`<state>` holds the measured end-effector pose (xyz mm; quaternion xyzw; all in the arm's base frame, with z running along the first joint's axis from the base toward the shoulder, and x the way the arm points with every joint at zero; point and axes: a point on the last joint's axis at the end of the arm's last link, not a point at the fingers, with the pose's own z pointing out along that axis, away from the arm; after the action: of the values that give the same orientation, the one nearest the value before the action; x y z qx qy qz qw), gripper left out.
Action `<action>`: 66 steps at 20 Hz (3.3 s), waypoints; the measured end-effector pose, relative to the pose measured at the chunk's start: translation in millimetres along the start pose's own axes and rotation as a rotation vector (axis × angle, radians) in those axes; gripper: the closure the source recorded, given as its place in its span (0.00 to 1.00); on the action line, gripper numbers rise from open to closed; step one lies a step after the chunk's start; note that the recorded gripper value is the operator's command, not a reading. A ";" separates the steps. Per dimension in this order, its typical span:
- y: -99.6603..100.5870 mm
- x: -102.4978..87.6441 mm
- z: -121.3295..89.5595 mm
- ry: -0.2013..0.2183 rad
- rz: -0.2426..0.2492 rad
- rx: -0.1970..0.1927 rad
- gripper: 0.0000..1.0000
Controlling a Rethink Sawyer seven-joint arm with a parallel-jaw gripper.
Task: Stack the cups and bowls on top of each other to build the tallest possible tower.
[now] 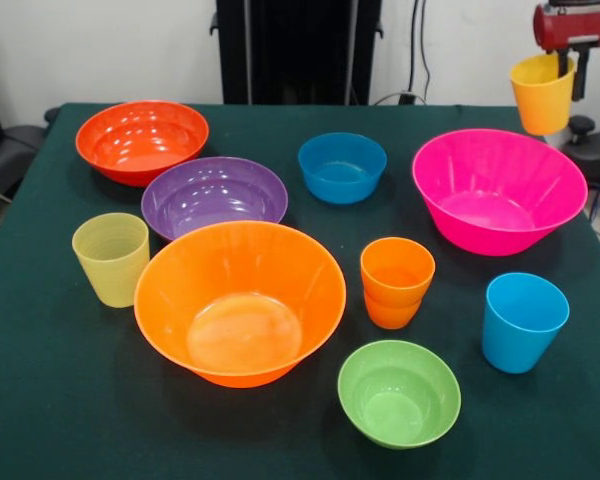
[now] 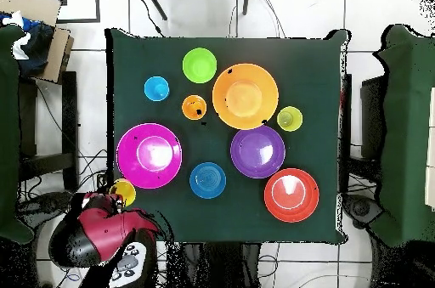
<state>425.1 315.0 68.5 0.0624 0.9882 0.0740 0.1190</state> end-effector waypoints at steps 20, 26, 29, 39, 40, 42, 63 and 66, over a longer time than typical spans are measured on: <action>1.9 15.3 4.0 0.009 -0.027 0.018 1.00; -7.6 20.6 16.5 0.008 -0.019 0.029 1.00; -13.2 22.6 21.2 0.008 -0.015 0.037 1.00; -17.0 4.9 7.1 -0.033 -0.004 0.041 1.00; -16.1 1.6 3.1 -0.040 -0.004 0.040 1.00; -13.8 -3.3 -5.1 -0.049 -0.004 0.042 1.00; 53.2 9.1 -51.2 0.012 -0.026 0.095 1.00; 58.0 12.6 -55.0 0.004 -0.025 0.094 1.00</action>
<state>405.6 366.4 127.9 0.0554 0.9915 0.0259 0.1149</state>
